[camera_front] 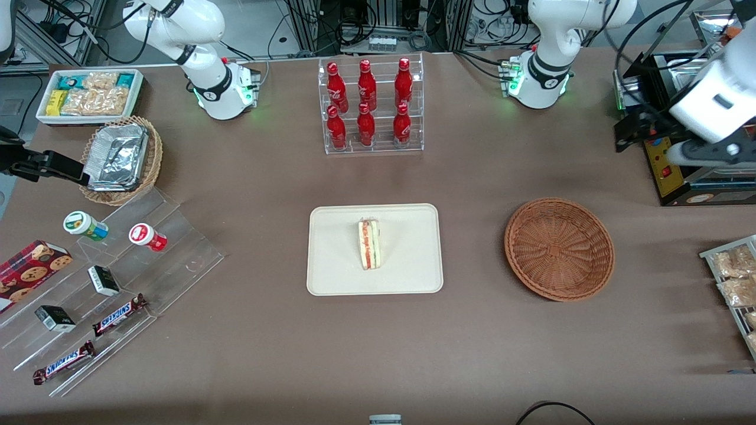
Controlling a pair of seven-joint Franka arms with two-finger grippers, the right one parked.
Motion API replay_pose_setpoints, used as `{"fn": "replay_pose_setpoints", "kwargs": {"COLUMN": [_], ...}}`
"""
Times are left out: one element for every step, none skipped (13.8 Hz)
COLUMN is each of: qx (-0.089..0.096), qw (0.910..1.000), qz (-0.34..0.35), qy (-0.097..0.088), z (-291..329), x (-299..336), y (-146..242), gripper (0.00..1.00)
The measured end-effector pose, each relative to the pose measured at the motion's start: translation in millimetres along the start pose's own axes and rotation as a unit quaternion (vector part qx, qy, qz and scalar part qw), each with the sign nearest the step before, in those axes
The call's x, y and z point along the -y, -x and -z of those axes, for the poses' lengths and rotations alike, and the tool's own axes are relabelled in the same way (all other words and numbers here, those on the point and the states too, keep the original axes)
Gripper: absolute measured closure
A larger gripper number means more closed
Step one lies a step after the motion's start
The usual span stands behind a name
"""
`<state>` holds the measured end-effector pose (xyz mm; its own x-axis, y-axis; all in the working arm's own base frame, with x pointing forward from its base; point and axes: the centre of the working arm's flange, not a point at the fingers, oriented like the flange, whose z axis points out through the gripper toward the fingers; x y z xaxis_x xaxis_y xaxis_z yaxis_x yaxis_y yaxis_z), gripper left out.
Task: Place sandwich from basket to tray
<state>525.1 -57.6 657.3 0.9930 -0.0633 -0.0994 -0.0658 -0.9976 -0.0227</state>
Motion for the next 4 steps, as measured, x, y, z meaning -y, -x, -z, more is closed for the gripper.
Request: {"fn": "replay_pose_setpoints", "kwargs": {"qx": [0.001, 0.002, 0.002, 0.004], "qw": [1.0000, 0.9999, 0.9998, 0.9997], "qz": [0.007, 0.015, 0.020, 0.023], "qy": [0.001, 0.001, 0.002, 0.002], "z": [2.2, 2.9, 2.3, 0.7], "x": [5.9, 13.4, 19.8, 23.5], "y": [2.9, 4.0, 3.9, 3.6], "gripper": [0.00, 0.00, 0.00, 0.00]}}
